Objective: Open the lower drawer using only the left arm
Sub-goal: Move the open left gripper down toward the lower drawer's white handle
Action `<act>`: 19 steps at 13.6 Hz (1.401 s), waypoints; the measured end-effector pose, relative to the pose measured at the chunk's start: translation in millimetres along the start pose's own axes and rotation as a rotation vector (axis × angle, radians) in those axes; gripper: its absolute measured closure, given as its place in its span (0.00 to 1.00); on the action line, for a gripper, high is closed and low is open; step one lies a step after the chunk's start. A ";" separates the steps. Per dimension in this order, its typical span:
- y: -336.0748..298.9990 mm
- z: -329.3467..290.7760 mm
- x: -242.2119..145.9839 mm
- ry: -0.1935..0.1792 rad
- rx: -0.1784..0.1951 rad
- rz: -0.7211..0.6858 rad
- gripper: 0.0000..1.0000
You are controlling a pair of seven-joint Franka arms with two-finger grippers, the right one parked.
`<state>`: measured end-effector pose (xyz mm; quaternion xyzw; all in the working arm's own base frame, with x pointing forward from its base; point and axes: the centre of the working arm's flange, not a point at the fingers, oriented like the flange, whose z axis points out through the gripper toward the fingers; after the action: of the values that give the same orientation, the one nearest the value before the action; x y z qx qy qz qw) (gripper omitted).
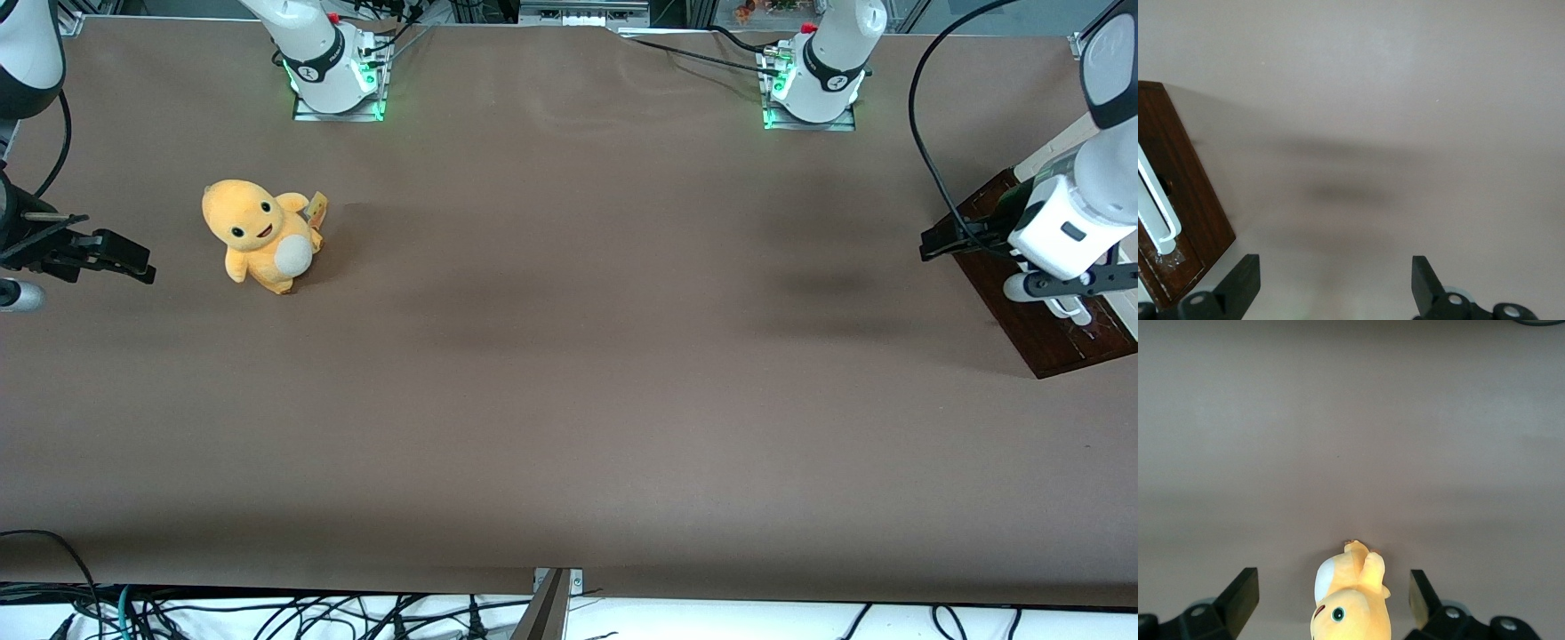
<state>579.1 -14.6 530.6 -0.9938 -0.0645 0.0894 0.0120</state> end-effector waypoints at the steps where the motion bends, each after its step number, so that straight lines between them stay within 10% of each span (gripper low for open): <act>1: -3.4 7.9 3.3 -0.017 0.034 -0.001 0.00; 11: 20.0 96.6 29.7 -0.206 0.504 0.118 0.00; 19: 24.1 155.4 50.1 -0.339 0.783 0.254 0.00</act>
<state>603.1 -30.1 368.1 -0.8857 0.0957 0.2697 0.3655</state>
